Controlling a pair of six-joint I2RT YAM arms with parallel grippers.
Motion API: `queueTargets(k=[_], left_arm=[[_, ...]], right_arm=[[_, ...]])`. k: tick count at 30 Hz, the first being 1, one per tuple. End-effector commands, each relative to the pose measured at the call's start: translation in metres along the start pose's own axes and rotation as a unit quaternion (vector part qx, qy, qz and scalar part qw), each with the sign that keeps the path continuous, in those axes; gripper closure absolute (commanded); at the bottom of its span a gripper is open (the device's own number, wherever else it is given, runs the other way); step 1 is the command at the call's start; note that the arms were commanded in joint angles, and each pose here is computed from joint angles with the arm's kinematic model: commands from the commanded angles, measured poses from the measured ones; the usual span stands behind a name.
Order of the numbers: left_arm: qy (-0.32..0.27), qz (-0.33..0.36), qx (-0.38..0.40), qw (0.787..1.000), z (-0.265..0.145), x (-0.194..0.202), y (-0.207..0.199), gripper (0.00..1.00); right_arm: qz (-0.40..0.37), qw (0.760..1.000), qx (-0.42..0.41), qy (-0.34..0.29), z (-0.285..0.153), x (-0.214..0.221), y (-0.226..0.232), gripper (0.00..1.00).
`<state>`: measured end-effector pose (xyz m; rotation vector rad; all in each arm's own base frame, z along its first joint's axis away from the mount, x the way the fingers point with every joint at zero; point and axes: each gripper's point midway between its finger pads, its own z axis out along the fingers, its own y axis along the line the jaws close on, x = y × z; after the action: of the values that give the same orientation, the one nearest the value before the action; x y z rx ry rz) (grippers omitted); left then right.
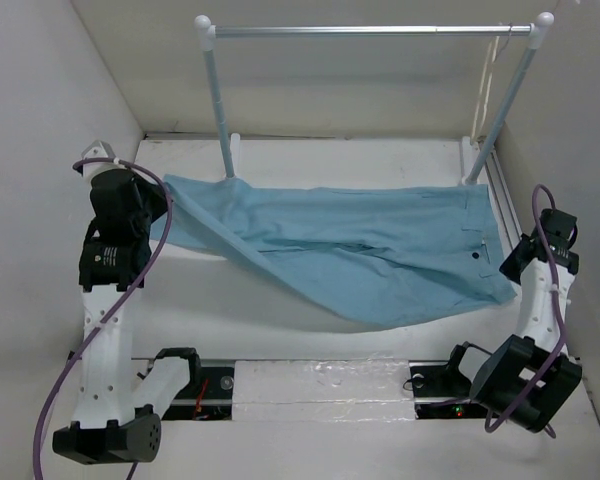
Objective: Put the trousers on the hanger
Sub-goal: Fold the trousers at the center of the board.
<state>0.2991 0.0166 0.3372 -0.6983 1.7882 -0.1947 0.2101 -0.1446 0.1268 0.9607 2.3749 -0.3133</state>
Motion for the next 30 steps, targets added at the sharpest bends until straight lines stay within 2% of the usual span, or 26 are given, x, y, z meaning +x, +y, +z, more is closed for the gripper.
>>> queueTargets(k=[1, 6, 11, 12, 13, 15, 16, 18, 19, 23, 30], left_arm=[[-0.038, -0.013, 0.030, 0.999, -0.003, -0.024, -0.017, 1.00], [-0.043, -0.016, 0.024, 0.999, -0.002, -0.026, -0.014, 1.00], [-0.048, -0.016, 0.017, 0.999, -0.001, -0.027, -0.011, 1.00], [-0.047, -0.015, 0.016, 0.999, 0.000, -0.026, -0.010, 1.00], [-0.047, -0.016, 0.017, 0.999, 0.000, -0.026, -0.011, 1.00], [-0.046, -0.013, 0.016, 0.999, 0.002, -0.026, -0.011, 1.00], [-0.046, -0.013, 0.014, 0.999, 0.002, -0.026, -0.010, 1.00], [-0.047, -0.009, 0.009, 0.999, 0.003, -0.025, -0.008, 1.00], [-0.045, -0.008, 0.007, 0.999, 0.004, -0.024, -0.007, 1.00], [-0.041, -0.007, -0.002, 0.999, 0.008, -0.020, 0.000, 1.00], [-0.045, -0.007, -0.037, 0.998, 0.015, -0.016, 0.017, 1.00]], right_arm=[[0.002, 0.999, -0.039, 0.026, 0.006, 0.013, 0.013, 1.00], [0.005, 0.992, -0.024, 0.122, 0.032, 0.058, 0.009, 1.00], [0.022, 0.988, -0.009, 0.150, 0.043, 0.064, 0.006, 1.00], [0.028, 0.988, 0.001, 0.150, 0.046, 0.062, 0.002, 0.97], [0.025, 0.988, 0.011, 0.150, 0.049, 0.060, -0.001, 0.88], [0.018, 0.988, 0.020, 0.154, 0.060, 0.055, -0.006, 0.79], [0.016, 0.988, 0.023, 0.151, 0.064, 0.051, -0.009, 0.70], [0.010, 0.990, 0.027, 0.141, 0.072, 0.042, -0.013, 0.63], [0.015, 0.991, 0.032, 0.132, 0.074, 0.034, -0.018, 0.54], [0.024, 0.992, 0.036, 0.122, 0.083, 0.019, -0.031, 0.46], [0.007, 0.988, 0.033, 0.150, 0.101, 0.036, -0.031, 0.42]])
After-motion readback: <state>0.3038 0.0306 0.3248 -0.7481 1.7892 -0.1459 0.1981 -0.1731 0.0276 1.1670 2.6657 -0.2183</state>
